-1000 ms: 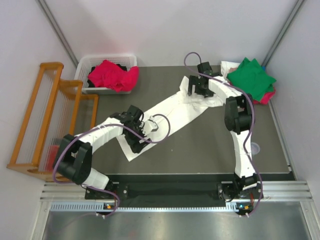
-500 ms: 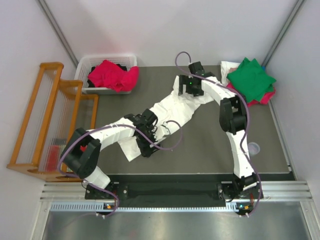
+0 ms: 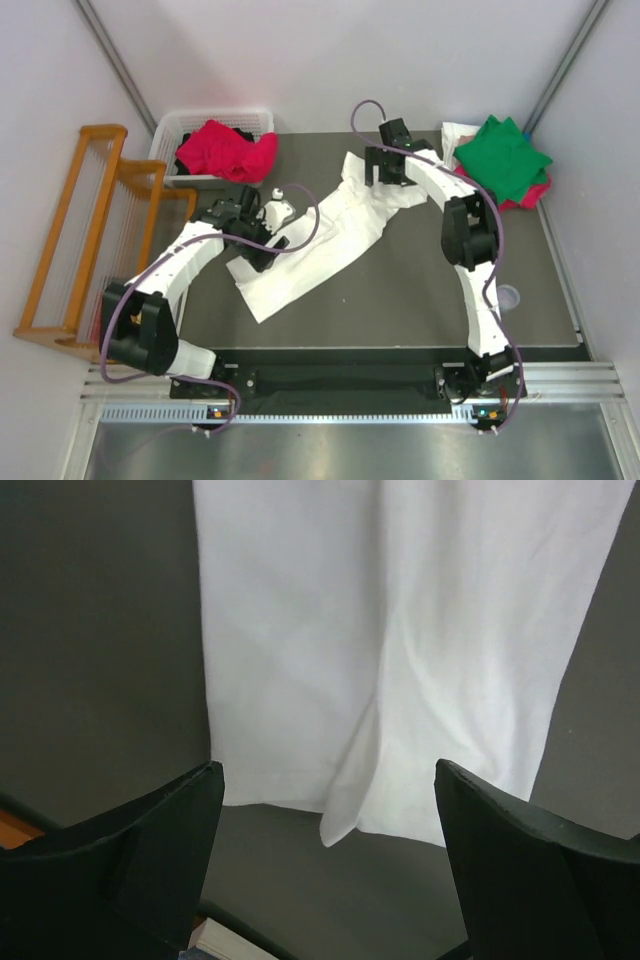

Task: Fold and stack the t-shirts
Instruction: Fold the tshirt

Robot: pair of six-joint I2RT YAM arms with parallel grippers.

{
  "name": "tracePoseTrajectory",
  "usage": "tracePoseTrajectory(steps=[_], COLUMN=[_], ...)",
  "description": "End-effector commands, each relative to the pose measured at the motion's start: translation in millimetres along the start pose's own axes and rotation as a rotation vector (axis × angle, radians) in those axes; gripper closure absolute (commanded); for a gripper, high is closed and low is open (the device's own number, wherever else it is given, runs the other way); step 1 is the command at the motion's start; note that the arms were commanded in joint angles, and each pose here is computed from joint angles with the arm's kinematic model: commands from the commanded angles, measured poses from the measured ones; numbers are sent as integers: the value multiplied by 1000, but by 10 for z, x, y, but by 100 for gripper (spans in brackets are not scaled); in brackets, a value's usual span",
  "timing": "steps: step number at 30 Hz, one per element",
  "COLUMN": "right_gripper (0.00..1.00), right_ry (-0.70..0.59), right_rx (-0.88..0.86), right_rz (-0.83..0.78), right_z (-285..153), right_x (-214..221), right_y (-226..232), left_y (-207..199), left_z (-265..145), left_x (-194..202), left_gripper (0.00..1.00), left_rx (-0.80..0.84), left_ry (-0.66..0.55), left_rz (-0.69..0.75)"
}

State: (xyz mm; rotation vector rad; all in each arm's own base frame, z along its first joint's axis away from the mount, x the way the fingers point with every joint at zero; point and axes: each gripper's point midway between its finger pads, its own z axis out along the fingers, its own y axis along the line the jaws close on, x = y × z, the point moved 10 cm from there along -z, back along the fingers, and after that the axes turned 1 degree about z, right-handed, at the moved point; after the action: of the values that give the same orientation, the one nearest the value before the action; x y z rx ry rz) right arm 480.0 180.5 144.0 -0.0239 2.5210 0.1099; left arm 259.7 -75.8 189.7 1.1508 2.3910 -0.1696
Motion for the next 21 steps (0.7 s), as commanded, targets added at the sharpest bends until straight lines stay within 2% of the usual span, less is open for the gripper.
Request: tracePoseTrajectory(steps=[1,7,11,12,15,18,21], right_gripper=[0,0,0,0,0,0,0], right_ry=[-97,-95,-206,-254,-289,-240,-160], right_rx=[74,170,175,155,122,33,-35], right_rz=[29,65,62,48,25,34,31], right_z=[-402,-333,-778,-1014,-1330,-1395,-1237], right_x=[-230,-284,-491,-545,-543,-388,-169], right_y=[-216,-431,-327,-230,-102,-30,76], left_y=[2,-15,92,112,175,235,313], left_z=[-124,-113,28,85,273,422,549], left_x=[77,196,271,303,335,330,338], left_gripper=[10,10,9,9,11,11,11], left_rx=[-26,-75,-110,-117,-87,-91,-120], left_ry=[-20,2,-5,17,71,95,143], left_rz=[14,6,-14,-19,-49,-74,-101])
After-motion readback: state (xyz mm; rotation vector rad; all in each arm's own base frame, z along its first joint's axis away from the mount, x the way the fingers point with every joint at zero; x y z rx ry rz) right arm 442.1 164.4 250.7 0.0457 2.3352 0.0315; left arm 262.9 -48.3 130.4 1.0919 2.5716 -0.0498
